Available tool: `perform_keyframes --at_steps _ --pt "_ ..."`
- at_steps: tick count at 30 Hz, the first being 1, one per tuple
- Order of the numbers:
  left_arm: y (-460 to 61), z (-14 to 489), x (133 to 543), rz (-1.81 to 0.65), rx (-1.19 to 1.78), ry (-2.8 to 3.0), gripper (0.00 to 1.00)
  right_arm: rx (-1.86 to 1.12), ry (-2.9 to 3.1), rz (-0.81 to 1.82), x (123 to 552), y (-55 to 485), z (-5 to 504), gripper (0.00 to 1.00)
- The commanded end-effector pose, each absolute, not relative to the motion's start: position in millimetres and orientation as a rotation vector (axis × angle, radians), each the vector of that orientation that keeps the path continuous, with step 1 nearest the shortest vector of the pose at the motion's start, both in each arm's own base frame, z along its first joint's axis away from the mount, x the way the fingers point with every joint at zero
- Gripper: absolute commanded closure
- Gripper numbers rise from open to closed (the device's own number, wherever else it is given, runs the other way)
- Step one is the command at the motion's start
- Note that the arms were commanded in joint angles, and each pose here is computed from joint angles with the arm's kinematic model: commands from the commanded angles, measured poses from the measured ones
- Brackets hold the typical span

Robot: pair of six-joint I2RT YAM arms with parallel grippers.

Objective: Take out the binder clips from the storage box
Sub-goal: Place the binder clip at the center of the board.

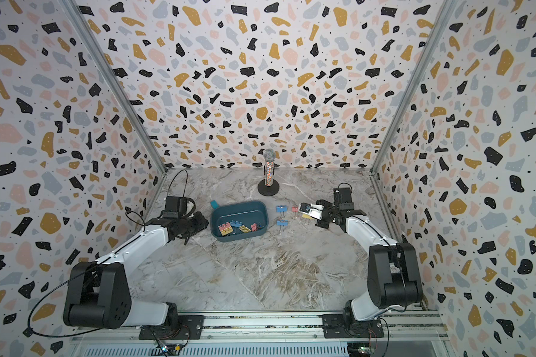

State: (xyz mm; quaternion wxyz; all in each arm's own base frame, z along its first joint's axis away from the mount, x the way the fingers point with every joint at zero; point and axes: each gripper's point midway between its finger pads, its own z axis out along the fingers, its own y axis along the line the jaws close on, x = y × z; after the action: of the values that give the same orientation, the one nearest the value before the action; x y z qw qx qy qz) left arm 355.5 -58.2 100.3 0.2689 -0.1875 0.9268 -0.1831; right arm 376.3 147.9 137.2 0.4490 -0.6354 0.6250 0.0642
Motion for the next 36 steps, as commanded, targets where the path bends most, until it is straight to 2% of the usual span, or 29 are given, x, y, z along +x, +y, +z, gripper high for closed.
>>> perform_keyframes --at_steps 1,36 --pt "-58.5 104.4 355.9 -0.507 -0.501 2.476 0.7 -1.601 1.466 0.185 367.1 153.0 143.6 1.0" --pt "-59.7 104.6 357.3 -0.519 -0.507 2.474 0.7 -1.646 1.536 0.248 378.3 130.6 88.1 1.0"
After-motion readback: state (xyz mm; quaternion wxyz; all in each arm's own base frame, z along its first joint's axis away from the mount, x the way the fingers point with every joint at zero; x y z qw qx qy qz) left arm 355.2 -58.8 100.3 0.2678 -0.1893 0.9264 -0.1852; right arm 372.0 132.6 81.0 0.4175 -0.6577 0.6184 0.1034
